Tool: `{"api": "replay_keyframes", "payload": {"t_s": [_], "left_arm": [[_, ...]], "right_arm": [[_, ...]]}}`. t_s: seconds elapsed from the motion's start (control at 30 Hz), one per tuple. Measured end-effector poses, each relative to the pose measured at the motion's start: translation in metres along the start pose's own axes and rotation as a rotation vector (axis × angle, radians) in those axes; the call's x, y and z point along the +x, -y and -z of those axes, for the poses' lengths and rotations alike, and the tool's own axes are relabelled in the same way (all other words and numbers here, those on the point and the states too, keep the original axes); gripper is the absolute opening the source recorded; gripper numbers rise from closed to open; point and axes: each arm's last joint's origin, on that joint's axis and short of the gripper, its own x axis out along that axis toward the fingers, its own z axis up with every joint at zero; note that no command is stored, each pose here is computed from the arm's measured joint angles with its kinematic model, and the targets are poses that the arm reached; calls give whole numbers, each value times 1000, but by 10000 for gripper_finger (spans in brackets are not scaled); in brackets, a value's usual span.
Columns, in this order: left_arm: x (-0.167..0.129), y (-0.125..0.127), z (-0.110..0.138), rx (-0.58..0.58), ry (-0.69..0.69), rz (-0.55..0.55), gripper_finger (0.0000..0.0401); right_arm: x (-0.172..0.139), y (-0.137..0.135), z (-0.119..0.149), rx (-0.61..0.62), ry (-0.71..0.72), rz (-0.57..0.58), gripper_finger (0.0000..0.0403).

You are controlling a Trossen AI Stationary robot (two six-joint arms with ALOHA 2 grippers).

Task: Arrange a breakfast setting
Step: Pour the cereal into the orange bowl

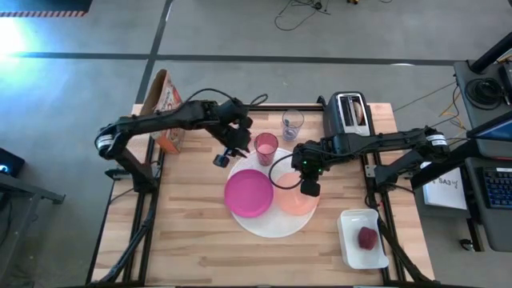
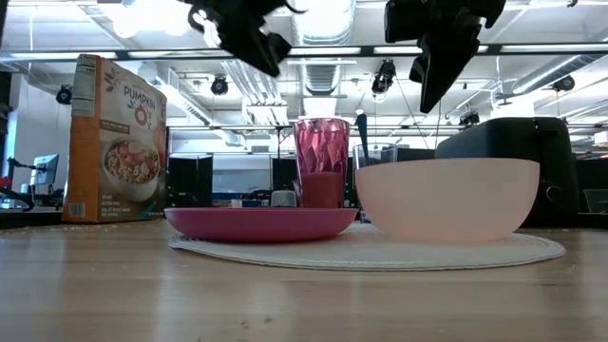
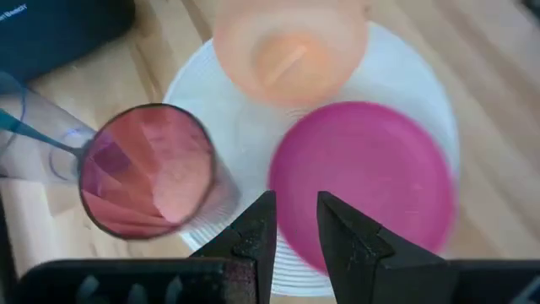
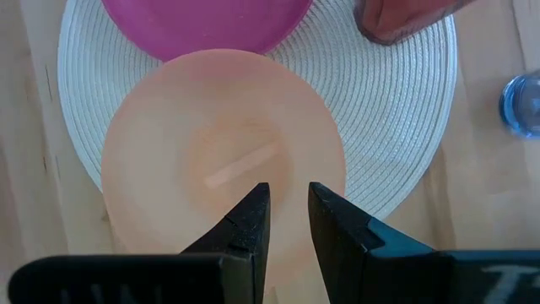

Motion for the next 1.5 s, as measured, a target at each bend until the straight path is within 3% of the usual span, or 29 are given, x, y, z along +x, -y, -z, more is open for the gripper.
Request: {"api": "replay_keyframes", "payload": {"t_s": [0.27,0.63,1.0,1.5], "left_arm": [[-41,34,2,-115,-16,57,71],[-74,71,27,-315,3,47,71],[-58,103,65,-411,135,22,71],[-14,115,103,-471,289,-12,71]], "right_arm": [[-12,1,4,-130,37,-4,73],[-25,16,24,-83,169,4,73],[-18,23,66,-5,363,-22,73],[12,30,118,35,724,-88,73]]}}
